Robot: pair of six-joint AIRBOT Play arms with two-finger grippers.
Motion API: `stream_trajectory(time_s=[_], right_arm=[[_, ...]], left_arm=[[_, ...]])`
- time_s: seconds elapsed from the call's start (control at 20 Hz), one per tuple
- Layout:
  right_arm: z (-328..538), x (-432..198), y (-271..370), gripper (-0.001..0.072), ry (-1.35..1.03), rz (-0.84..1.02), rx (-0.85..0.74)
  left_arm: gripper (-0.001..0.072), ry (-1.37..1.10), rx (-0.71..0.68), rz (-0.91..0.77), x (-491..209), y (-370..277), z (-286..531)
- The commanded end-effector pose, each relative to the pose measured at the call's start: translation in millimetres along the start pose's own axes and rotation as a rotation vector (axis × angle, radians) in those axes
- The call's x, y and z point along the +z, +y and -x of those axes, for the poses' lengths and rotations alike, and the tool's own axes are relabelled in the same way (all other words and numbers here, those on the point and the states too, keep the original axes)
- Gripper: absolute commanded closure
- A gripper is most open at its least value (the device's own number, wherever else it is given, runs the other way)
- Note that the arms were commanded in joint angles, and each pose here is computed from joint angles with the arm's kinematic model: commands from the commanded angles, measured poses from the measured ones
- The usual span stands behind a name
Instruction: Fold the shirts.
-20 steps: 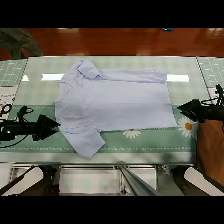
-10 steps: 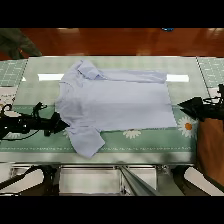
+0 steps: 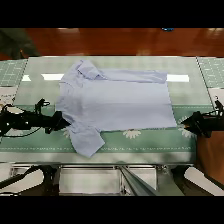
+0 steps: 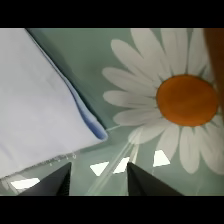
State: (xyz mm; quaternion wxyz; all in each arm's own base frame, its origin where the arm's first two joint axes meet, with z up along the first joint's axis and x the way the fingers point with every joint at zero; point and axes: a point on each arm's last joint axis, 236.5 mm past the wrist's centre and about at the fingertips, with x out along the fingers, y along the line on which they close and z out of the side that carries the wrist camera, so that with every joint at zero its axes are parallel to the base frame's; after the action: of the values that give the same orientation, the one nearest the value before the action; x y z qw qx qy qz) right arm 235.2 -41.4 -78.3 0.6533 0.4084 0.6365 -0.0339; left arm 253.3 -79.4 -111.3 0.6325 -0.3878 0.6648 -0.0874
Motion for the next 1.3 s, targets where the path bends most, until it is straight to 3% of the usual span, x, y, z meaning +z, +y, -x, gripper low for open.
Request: stream_trajectory(time_s=[0.0, 0.45, 0.5, 0.55, 0.6, 0.7, 0.85, 1.0, 1.25], right_arm=[[-19, -6, 1, 0.0301, 0.059, 0.01, -0.025], [-65, 34, 52, 0.032, -0.056, 0.021, 0.088], [-69, 33, 62, 0.0379, -0.049, 0.047, 0.091], [-73, 29, 71, 0.0567, -0.03, 0.104, 0.091], [-72, 27, 83, 0.0687, -0.016, 0.161, 0.097], [-52, 33, 112, 0.0687, -0.016, 0.255, 0.125], [31, 68, 184, 0.0687, -0.181, 0.441, 0.193], [160, 74, 271, 0.0687, -0.447, 0.685, 0.245], [352, 6, 358, 0.0687, -0.927, 0.94, 0.282]], left_arm=[[0.0687, 0.014, 0.008, -0.03, -3, 0, -2], [0.0687, 0.003, 0.01, -0.031, -1, 0, -2], [0.0686, 0.003, 0.005, -0.029, 0, -2, -2], [0.0687, -0.002, -0.008, -0.023, 1, -5, -1], [0.0686, -0.011, -0.02, -0.021, 3, -9, 0], [0.0687, -0.045, -0.039, -0.07, 14, -26, 16], [0.0687, -0.215, -0.1, -0.24, 54, -90, 85], [0.0687, -0.521, -0.159, -0.463, 86, -181, 205], [0.0687, -0.995, -0.21, -0.781, 26, -322, 403]])
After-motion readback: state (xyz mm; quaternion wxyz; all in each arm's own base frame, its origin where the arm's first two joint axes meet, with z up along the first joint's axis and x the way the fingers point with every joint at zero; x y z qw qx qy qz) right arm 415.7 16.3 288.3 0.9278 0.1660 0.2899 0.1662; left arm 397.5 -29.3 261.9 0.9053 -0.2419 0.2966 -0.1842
